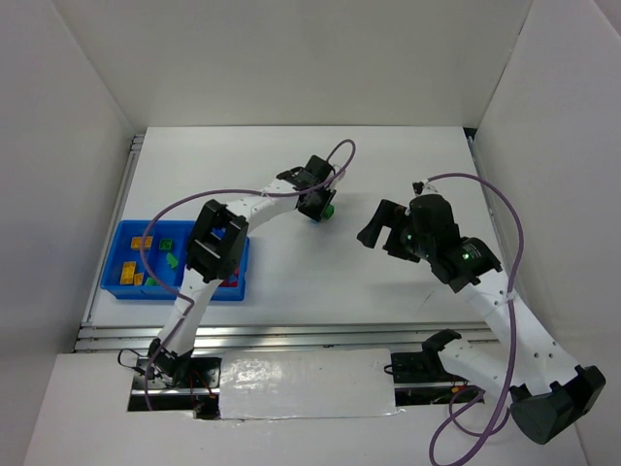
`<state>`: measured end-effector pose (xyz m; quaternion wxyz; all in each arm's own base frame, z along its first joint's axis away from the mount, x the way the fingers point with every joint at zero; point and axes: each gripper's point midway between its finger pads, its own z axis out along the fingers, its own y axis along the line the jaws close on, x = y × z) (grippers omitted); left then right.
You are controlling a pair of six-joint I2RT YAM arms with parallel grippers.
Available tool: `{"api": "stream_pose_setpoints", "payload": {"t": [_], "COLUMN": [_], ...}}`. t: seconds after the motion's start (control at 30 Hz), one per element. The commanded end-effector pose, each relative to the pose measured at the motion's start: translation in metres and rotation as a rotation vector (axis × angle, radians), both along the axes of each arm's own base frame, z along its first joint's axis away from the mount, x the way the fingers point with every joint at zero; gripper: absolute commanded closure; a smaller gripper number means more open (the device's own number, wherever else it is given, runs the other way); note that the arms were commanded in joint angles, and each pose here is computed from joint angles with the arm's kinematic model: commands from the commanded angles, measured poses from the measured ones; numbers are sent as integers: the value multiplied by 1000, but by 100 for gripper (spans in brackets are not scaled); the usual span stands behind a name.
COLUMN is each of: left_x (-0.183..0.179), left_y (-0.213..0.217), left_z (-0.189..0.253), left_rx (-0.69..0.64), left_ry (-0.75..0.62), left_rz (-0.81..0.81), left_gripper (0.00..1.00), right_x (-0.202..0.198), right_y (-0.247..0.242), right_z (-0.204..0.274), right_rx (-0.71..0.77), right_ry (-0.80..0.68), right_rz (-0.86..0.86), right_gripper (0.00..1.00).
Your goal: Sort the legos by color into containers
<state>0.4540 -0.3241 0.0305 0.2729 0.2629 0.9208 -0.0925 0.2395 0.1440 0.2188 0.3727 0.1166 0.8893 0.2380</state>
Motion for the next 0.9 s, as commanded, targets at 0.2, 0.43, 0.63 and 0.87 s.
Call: {"api": "stream_pose_setpoints", "payload": {"t": [0.2, 0.43, 0.63, 0.87], "left_x": [-68, -142, -176, -179], "left_y": [12, 5, 9, 19], "left_z": [98, 200, 232, 243], "left_rx": [-161, -412, -494, -484], "left_ry": [-81, -181, -184, -203], "left_rz": [-27, -96, -108, -69], "left_gripper": [100, 100, 100, 100], "right_x": [27, 38, 42, 31], "right_y": [26, 63, 94, 104], "right_z": [24, 49, 74, 95], "right_rx": [220, 539, 607, 676], "right_ry": [-27, -62, -105, -203], "right_rz": [-14, 9, 131, 215], "right_gripper": [0, 13, 19, 31]}}
